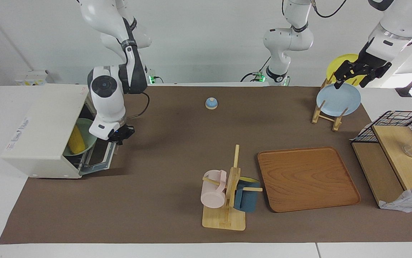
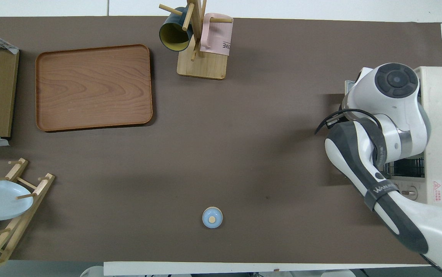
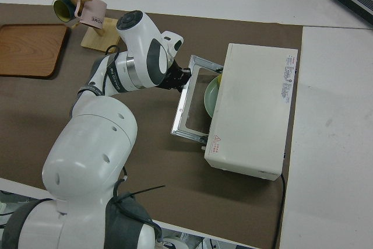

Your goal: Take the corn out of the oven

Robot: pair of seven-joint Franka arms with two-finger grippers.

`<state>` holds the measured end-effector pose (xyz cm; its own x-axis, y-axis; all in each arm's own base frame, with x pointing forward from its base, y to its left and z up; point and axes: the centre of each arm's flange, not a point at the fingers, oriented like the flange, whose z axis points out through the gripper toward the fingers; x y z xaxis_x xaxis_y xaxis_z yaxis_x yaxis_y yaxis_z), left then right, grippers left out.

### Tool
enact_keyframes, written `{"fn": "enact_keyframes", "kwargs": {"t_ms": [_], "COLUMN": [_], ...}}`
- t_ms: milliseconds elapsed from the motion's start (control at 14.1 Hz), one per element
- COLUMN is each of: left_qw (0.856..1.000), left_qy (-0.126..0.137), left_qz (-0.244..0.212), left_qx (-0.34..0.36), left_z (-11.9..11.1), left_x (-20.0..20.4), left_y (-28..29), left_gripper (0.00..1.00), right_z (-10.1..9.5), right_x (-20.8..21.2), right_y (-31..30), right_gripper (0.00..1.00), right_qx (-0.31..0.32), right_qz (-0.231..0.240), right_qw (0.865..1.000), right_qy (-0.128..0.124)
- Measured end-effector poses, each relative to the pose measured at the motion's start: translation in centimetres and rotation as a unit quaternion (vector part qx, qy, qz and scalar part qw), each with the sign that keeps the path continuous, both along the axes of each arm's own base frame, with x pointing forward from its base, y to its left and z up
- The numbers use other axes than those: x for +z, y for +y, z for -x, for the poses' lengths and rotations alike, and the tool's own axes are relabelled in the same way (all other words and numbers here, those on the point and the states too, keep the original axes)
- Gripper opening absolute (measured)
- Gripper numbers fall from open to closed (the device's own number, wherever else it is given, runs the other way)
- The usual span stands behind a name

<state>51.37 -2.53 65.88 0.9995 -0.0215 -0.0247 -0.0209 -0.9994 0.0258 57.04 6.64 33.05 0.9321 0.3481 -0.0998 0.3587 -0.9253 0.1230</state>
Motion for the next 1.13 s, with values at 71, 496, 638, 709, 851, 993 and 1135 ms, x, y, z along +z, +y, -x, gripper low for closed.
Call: {"fn": "enact_keyframes", "kwargs": {"t_ms": [71, 496, 638, 709, 851, 993, 1135], "left_qw": [1.0, 1.0, 1.0, 1.0, 1.0, 1.0, 1.0], "left_qy": [0.0, 0.0, 0.0, 0.0, 0.0, 0.0, 0.0], "left_qz": [0.0, 0.0, 0.0, 0.0, 0.0, 0.0, 0.0], "left_qx": [0.0, 0.0, 0.0, 0.0, 0.0, 0.0, 0.0], "left_z": [0.0, 0.0, 0.0, 0.0, 0.0, 0.0, 0.0], "left_x": [0.0, 0.0, 0.0, 0.0, 0.0, 0.0, 0.0], "left_y": [0.0, 0.0, 0.0, 0.0, 0.0, 0.0, 0.0], "left_gripper": [1.0, 1.0, 1.0, 1.0, 1.0, 1.0, 1.0], "right_z": [-0.3, -2.1, -2.3, -2.1, -1.2, -0.5, -0.3], "right_x": [-1.6, -1.1, 1.8, 3.4, 5.9, 7.0, 6.9], "right_y": [0.1, 1.6, 3.6, 3.5, 1.2, -2.3, -5.7], "right_gripper": [0.01, 0.08, 0.32, 0.42, 0.59, 0.6, 0.6], "right_qx": [-0.002, -0.036, -0.047, -0.055, -0.076, -0.107, -0.134], "right_qz": [-0.003, -0.026, -0.036, -0.032, -0.022, -0.016, -0.015], "right_qw": [1.0, 0.999, 0.998, 0.998, 0.997, 0.994, 0.99], "right_qy": [0.001, -0.017, -0.01, -0.004, 0.016, 0.035, 0.044]}}
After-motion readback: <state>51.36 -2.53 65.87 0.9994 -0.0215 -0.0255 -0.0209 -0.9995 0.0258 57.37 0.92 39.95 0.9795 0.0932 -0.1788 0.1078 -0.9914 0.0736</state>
